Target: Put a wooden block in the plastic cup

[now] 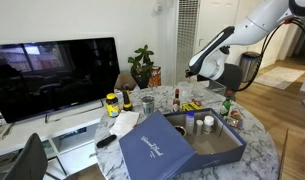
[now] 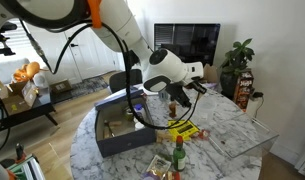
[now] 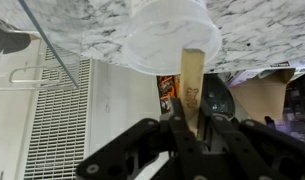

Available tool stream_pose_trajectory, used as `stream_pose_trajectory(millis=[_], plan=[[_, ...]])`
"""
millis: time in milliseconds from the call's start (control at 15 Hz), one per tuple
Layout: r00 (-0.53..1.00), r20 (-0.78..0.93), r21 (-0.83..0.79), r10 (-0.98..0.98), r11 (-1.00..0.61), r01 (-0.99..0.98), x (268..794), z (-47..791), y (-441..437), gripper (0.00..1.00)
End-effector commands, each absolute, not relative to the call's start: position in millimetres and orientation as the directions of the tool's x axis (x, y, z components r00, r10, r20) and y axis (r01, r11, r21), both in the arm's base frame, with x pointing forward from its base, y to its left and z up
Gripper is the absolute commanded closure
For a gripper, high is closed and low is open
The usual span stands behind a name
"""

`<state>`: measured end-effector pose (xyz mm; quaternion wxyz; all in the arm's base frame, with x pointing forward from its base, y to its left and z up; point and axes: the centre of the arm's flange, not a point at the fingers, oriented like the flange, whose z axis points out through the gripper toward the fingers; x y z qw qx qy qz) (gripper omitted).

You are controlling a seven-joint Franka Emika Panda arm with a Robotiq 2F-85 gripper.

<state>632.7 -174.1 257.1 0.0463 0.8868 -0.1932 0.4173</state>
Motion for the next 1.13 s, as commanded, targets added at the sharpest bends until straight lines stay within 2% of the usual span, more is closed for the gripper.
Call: stream_pose_trajectory(millis=[0, 267, 333, 400, 533, 800, 1000, 1067], plan=[[0.559, 0.768, -0.084, -0.312, -0.915, -0.396, 660, 258, -177, 0.96], [0.536, 0.787, -0.050, -0.304, -0.899, -0.436, 675, 253, -193, 0.96], [0.539, 0.782, -0.052, -0.312, -0.895, -0.442, 676, 253, -193, 0.89], [0.544, 0.777, -0.053, -0.317, -0.894, -0.444, 678, 251, -194, 0.57], [0.561, 0.760, -0.065, -0.327, -0.898, -0.436, 680, 250, -190, 0.50], [0.554, 0.754, -0.104, -0.353, -0.896, -0.431, 672, 266, -178, 0.19], [0.568, 0.759, -0.192, -0.319, -0.943, -0.272, 642, 289, -154, 0.00], [0.551, 0.775, -0.128, -0.310, -0.930, -0.344, 681, 277, -153, 0.15]])
